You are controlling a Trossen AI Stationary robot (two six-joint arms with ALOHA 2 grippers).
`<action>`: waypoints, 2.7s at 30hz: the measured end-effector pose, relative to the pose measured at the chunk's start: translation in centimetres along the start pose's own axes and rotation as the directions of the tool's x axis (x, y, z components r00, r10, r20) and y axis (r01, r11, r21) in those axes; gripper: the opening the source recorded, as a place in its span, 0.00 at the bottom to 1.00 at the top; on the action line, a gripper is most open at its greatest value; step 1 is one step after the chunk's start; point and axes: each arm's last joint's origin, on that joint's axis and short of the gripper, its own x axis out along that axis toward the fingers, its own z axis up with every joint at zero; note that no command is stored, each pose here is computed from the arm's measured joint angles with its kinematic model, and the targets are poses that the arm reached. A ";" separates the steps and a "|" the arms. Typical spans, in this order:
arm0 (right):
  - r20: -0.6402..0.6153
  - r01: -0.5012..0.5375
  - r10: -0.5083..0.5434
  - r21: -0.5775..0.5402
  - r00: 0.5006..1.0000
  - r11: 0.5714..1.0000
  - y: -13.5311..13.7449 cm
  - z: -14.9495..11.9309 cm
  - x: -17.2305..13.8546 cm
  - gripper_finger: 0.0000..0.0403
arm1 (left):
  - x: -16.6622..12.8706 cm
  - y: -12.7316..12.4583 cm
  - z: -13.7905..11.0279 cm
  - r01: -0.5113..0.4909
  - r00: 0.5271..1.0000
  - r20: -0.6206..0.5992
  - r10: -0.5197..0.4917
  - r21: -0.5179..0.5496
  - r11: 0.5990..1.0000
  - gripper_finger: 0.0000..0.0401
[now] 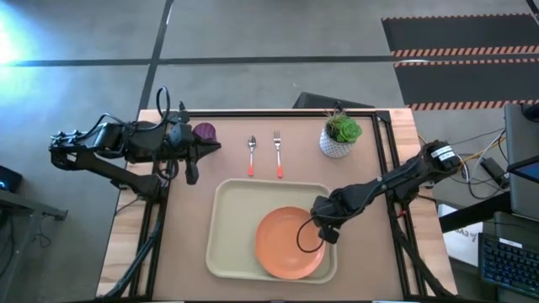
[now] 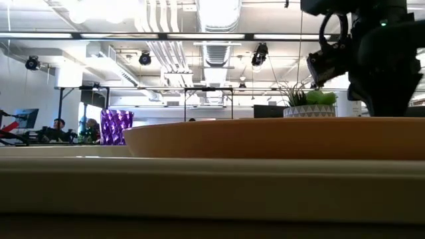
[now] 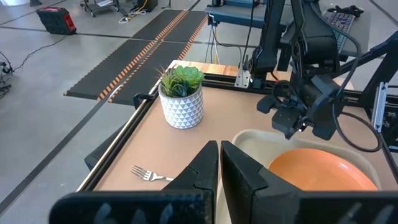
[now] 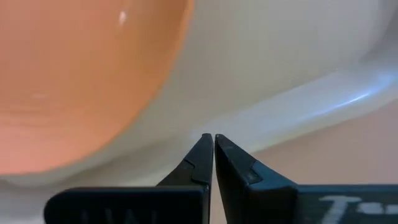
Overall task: Pick and place plate/cup/fork/spoon on tray
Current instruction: Adjust the white tray, then put the violet cup on the white tray to the top left of the orange plate
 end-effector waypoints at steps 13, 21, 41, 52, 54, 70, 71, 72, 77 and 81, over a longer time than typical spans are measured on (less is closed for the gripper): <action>0.074 -0.301 0.292 0.212 0.953 0.930 3.8 -4.7 -4.5 0.02 | 0.0 0.0 0.0 -0.002 1.000 0.000 0.002 0.007 1.000 0.00; 0.223 -0.478 0.425 0.344 0.878 0.808 8.0 -8.9 -4.6 0.02 | 0.0 0.0 0.0 -0.003 1.000 -0.001 0.003 0.009 1.000 0.00; 0.101 -0.421 0.417 0.393 0.903 0.817 16.6 -10.4 3.0 0.02 | 0.0 0.0 0.0 -0.006 1.000 -0.001 0.006 0.036 0.999 0.00; 0.069 -0.194 0.181 0.390 0.981 0.900 16.8 -10.1 5.5 0.02 | 0.1 0.0 0.0 -0.006 1.000 -0.002 0.006 0.036 0.999 0.00; 0.083 -0.155 0.133 0.396 0.988 0.905 16.4 -10.1 5.4 0.02 | 0.1 0.0 0.0 -0.006 1.000 -0.002 0.006 0.036 0.999 0.00; 0.115 -0.006 -0.045 0.411 0.992 0.912 14.4 -10.4 4.2 0.02 | 0.0 0.0 -0.1 -0.006 1.000 -0.001 0.006 0.035 0.999 0.00; 0.124 0.001 -0.056 0.410 0.991 0.912 14.3 -10.4 4.1 0.02 | 0.0 0.0 -0.1 -0.006 1.000 -0.001 0.006 0.035 0.999 0.00; 0.130 0.006 -0.065 0.411 0.989 0.912 14.2 -10.3 4.0 0.02 | 0.0 0.0 -0.1 -0.006 1.000 -0.001 0.006 0.034 0.999 0.00; 0.156 -0.018 -0.054 0.427 0.986 0.904 14.0 -10.2 2.9 0.02 | -0.1 0.1 0.0 -0.006 1.000 0.002 0.006 0.033 0.999 0.00; 0.307 -0.144 0.006 0.431 0.952 0.891 14.3 -9.7 -0.2 0.02 | -0.2 0.2 0.0 -0.040 0.999 0.010 0.039 0.044 0.998 0.00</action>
